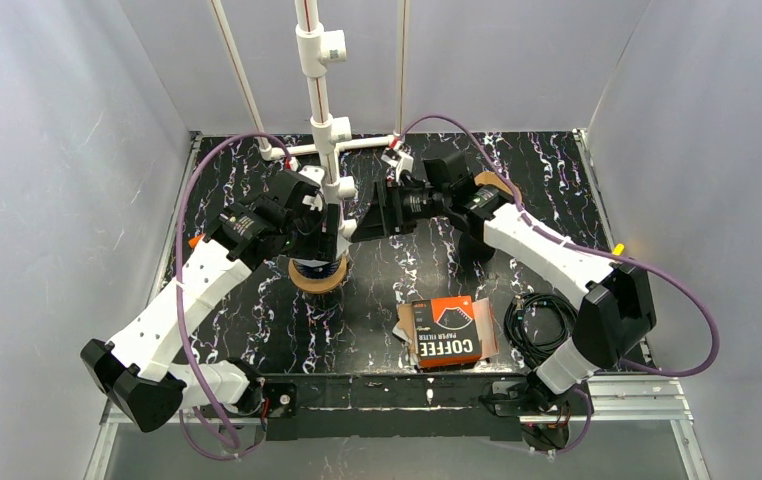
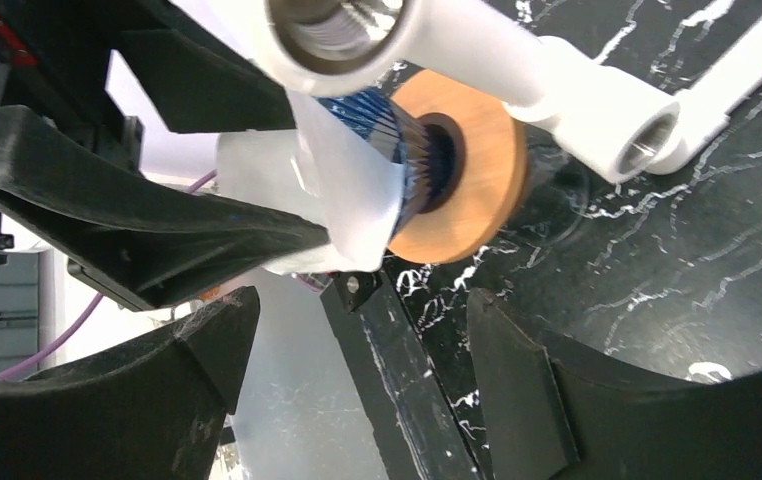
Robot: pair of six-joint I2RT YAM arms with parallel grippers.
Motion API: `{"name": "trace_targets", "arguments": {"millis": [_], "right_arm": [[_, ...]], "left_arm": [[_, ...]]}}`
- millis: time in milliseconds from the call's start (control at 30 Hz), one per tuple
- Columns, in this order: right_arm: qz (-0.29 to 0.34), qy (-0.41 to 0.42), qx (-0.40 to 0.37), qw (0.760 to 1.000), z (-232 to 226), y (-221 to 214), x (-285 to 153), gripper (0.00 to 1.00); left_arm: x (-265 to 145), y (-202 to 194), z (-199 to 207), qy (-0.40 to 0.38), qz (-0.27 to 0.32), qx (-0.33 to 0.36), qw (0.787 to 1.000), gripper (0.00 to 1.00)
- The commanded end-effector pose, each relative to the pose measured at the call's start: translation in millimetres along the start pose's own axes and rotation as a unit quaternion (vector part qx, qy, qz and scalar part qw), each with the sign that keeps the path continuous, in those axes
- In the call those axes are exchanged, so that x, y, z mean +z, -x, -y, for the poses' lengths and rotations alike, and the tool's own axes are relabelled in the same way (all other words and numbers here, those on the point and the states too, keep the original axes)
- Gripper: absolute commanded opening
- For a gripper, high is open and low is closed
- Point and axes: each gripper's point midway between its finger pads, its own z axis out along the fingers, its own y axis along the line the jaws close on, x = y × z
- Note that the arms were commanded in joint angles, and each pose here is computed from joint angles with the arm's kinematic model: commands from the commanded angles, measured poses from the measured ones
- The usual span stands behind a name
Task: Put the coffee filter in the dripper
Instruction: Adjust the coffee filter in the coffee dripper.
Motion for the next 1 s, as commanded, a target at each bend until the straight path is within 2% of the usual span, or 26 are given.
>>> {"name": "trace_targets", "arguments": {"millis": [0, 333, 367, 433, 500, 700, 833, 967], "right_arm": [[0.008, 0.046, -0.025, 0.999, -23.2, 6.0, 10.8, 0.83], [-0.02, 0.021, -0.004, 1.0, -8.0, -6.4, 33.3, 0.72], [-0.023, 0.013, 0.0, 1.0, -4.2, -7.2, 34.9, 0.7], [-0.027, -0.003, 0.009, 1.0, 2.7, -8.2, 37.3, 0.59], [-0.028, -0.004, 0.01, 1.0, 3.7, -6.9, 39.8, 0.55], [-0.029, -0.004, 0.01, 1.0, 0.8, -0.8, 42.3, 0.54], [-0.029, -0.004, 0.014, 0.999, -1.4, 0.3, 41.5, 0.54], [-0.03, -0.003, 0.015, 0.999, -4.4, 2.9, 41.0, 0.54]], "left_arm": [[1.3, -5.4, 1.8, -0.011, -0.011, 0.002, 1.0, 0.66], [-2.3, -5.1, 5.0, -0.022, -0.01, -0.004, 1.0, 0.67], [-2.9, -4.4, 5.5, -0.024, -0.008, -0.005, 1.0, 0.67], [-5.3, -3.0, 6.8, -0.028, -0.006, -0.006, 1.0, 0.67], [-8.8, -1.2, 7.2, -0.032, 0.0, -0.005, 0.999, 0.66], [-23.7, 5.6, 3.0, -0.03, 0.017, 0.004, 0.999, 0.65], [-32.0, 13.4, -5.9, -0.009, 0.035, 0.007, 0.999, 0.55], [-38.9, 24.0, -14.9, 0.015, 0.06, 0.006, 0.998, 0.5]]}}
